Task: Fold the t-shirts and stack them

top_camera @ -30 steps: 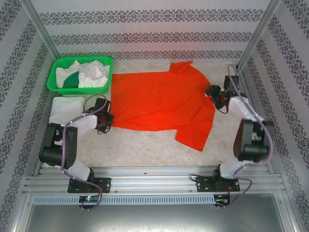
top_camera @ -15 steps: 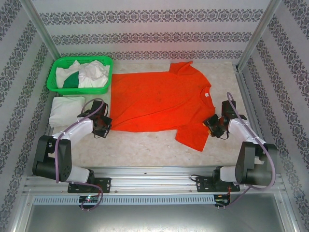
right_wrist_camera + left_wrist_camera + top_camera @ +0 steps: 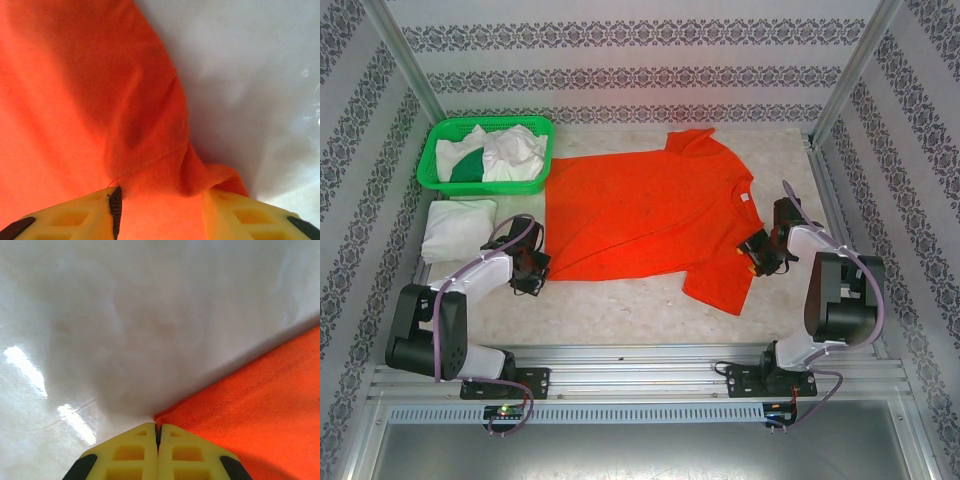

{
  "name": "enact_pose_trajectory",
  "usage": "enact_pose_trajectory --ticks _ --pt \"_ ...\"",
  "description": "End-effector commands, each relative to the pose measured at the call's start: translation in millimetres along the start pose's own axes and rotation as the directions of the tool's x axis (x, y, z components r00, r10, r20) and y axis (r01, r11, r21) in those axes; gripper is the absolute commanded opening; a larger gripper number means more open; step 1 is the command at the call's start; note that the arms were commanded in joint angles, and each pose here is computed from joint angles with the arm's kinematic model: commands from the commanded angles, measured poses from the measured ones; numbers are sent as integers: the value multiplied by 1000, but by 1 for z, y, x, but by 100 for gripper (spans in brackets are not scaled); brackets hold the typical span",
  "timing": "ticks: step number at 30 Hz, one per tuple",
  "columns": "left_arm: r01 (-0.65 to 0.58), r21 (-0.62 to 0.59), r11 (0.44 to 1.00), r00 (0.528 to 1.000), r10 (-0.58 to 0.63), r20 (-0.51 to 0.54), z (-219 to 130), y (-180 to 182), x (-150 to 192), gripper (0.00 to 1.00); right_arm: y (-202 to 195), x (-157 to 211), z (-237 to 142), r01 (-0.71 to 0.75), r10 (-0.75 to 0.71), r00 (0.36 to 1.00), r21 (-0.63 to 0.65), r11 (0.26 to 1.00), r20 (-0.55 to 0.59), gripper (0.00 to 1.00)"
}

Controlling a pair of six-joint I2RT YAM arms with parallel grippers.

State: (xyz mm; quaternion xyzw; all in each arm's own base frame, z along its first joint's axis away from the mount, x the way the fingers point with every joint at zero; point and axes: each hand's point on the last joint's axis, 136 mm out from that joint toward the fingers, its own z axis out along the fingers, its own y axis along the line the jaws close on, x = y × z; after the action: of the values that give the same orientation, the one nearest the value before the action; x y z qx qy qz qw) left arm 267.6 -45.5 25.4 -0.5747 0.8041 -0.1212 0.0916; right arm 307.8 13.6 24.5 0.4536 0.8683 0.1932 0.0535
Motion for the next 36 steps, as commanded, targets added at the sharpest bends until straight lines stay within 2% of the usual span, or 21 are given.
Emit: enact_pose_trajectory --ticks 1,5,10,12,14,18,24,30,36 --pt "40 -8 999 999 -40 35 -3 5 -4 0 -9 -5 4 3 -3 1000 52 999 -4 44" --pt "43 1 999 998 -43 36 -2 1 -5 0 -18 0 6 1 0 1000 73 997 -10 31" --pt "41 5 999 998 -41 40 -3 0 -5 0 -20 2 3 3 -2 1000 65 998 -7 5" --pt "42 7 999 998 -42 41 -4 0 -6 0 -19 3 1 4 -3 1000 58 998 -9 1" --pt "40 12 999 998 -41 40 -4 -2 -6 0 -15 3 -3 10 -10 1000 40 999 -3 2" --pt "36 18 999 999 -37 40 -5 -4 -6 0 -10 6 -19 28 -29 999 18 999 23 36" --pt "39 25 999 998 -40 41 -5 -5 -6 0 -23 27 -30 34 -34 999 32 999 21 36" --pt "33 27 999 999 -34 34 -3 -7 -5 0 -28 30 -19 41 -40 999 66 997 -12 41" --pt "32 26 999 999 -33 33 -2 -6 -5 0 -29 31 -7 68 -63 997 119 991 -48 41"
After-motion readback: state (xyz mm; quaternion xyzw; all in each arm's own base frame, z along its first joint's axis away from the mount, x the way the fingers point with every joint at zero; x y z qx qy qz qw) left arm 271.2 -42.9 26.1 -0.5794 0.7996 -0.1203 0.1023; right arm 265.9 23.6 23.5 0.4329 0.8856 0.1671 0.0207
